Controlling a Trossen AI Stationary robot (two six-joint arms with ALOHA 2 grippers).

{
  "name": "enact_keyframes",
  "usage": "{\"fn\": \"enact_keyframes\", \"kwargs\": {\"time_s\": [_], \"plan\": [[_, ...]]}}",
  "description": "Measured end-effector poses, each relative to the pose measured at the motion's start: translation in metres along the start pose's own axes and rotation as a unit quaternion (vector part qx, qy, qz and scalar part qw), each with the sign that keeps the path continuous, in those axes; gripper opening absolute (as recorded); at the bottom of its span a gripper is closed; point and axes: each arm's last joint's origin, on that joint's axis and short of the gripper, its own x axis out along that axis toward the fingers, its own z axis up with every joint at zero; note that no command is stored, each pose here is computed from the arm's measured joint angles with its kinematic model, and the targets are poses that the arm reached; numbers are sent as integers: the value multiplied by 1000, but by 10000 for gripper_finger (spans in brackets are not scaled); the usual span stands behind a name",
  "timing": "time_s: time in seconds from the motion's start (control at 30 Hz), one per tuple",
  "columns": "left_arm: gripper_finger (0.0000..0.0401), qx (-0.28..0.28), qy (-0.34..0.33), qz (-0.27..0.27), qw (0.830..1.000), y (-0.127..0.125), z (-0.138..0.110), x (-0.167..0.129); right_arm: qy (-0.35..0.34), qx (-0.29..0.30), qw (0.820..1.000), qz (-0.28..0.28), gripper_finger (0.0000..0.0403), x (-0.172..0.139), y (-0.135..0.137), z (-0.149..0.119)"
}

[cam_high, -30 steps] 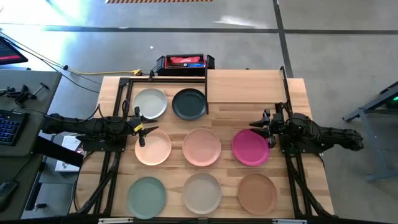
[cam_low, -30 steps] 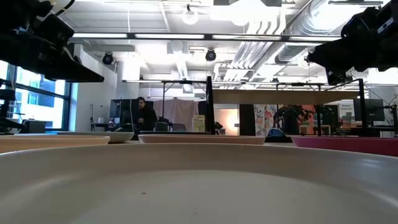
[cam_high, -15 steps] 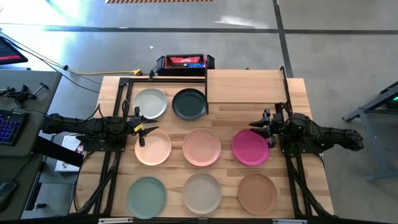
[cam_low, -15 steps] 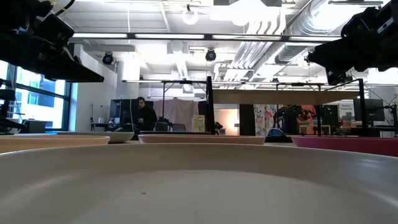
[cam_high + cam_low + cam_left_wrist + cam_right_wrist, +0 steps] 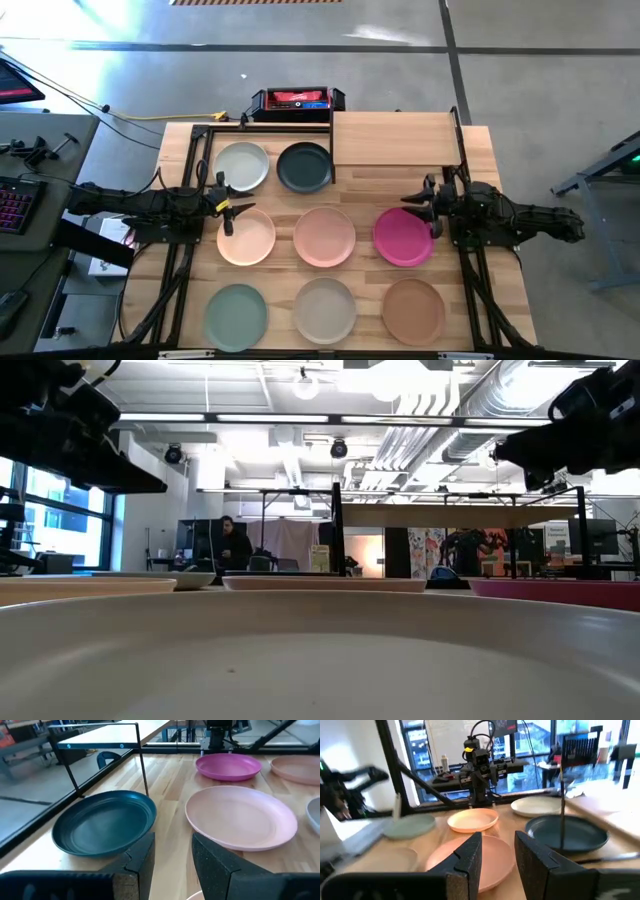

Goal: Place and stack plates onto a shelf
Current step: Put the pink plate onto the shelf

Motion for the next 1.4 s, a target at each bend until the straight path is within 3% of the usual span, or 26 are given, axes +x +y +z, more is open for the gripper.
{"fn": "enact_keyframes", "kwargs": {"time_s": [0.1, 0.33, 0.57, 0.8, 1.0, 1.1, 1.23, 1.4], "plan": [[117, -14, 0, 0, 1000, 0, 0, 0, 0, -28, 1000, 0, 98, 0, 0, 0], [117, -45, -10, 0, 999, 0, 2, 0, 0, -14, 1000, -1, 98, 0, 0, 0], [117, -72, -90, -3, 993, 0, 18, -2, 0, -13, 1000, -3, 98, 0, 0, 0], [117, -108, -172, 30, 979, 4, 34, -6, -1, -12, 1000, -11, 98, 0, -1, 0], [117, -171, -235, 63, 955, 8, 46, -12, -8, 97, 995, -31, 98, 0, -2, 1], [117, -189, -258, 82, 944, 10, 50, -14, -10, 109, 993, -36, 98, 0, -2, 1], [117, -195, -268, 86, 940, 11, 52, -15, -28, 119, 992, -34, 98, 0, -2, 4], [117, -217, -269, 100, 933, 12, 51, -16, -82, 208, 974, -49, 98, -1, -3, 13]]}}
